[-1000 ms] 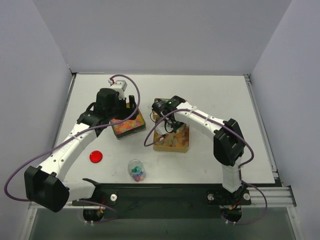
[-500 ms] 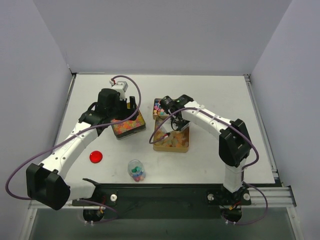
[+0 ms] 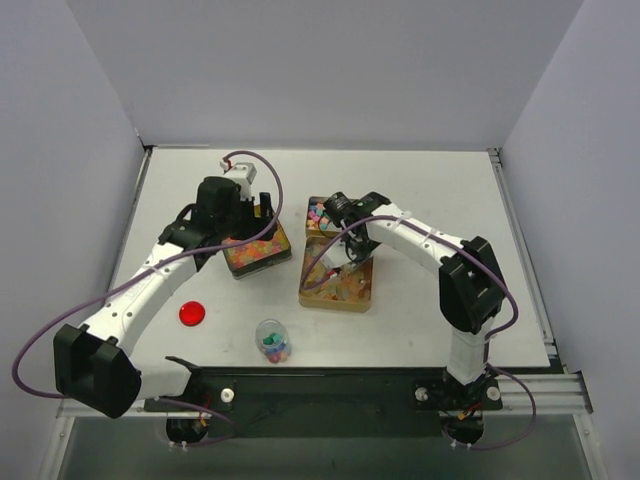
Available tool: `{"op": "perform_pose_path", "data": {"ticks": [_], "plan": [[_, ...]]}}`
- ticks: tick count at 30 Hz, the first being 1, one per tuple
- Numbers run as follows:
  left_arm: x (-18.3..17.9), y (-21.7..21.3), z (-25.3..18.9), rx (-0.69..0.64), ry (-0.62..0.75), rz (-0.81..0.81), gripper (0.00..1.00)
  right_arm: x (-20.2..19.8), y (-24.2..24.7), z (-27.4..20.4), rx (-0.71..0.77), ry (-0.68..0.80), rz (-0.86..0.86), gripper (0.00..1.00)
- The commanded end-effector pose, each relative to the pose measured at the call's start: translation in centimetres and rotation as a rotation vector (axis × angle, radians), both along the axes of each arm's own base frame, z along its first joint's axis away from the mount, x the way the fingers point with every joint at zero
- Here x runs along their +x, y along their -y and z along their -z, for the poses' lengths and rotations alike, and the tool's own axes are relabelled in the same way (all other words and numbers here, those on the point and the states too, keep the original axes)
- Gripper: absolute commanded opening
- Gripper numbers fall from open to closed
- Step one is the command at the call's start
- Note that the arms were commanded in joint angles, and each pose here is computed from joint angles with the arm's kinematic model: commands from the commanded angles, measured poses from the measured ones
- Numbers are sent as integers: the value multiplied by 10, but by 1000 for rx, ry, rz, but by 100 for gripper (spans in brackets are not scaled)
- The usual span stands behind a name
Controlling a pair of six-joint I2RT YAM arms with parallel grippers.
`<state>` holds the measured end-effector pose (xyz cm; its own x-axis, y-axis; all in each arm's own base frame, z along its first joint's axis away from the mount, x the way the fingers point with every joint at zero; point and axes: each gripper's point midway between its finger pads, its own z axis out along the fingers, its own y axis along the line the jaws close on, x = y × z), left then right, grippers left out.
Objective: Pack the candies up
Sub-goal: Scoop the fake candies from the storage box.
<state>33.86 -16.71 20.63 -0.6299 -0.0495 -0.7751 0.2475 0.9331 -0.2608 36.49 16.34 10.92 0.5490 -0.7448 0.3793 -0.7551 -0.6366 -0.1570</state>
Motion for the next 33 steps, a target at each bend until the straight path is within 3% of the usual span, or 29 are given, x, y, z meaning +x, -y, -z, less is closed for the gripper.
{"op": "perform_pose_path", "data": {"ticks": [1,9,13,15,16,17,20,33], "plan": [[10,0,-10,-5,59,-3,86,-24,-18,21,3,-124,-61,0],[-9,1,25,12,-28,12,81,-29,-31,24,85,-154,-86,0],[-25,15,43,-22,-75,72,59,-31,-36,19,123,-160,-97,0],[-27,21,48,-45,-94,88,55,-34,-37,20,121,-168,-113,0],[-28,23,55,-53,-117,88,49,-35,-37,21,121,-174,-120,0],[-27,26,56,-63,-123,99,32,-37,-38,23,120,-182,-124,0],[-31,29,71,-75,-172,110,0,-40,-42,25,135,-201,-143,0],[-56,54,111,-214,-315,259,0,-31,-47,28,155,-191,-108,0]]}}
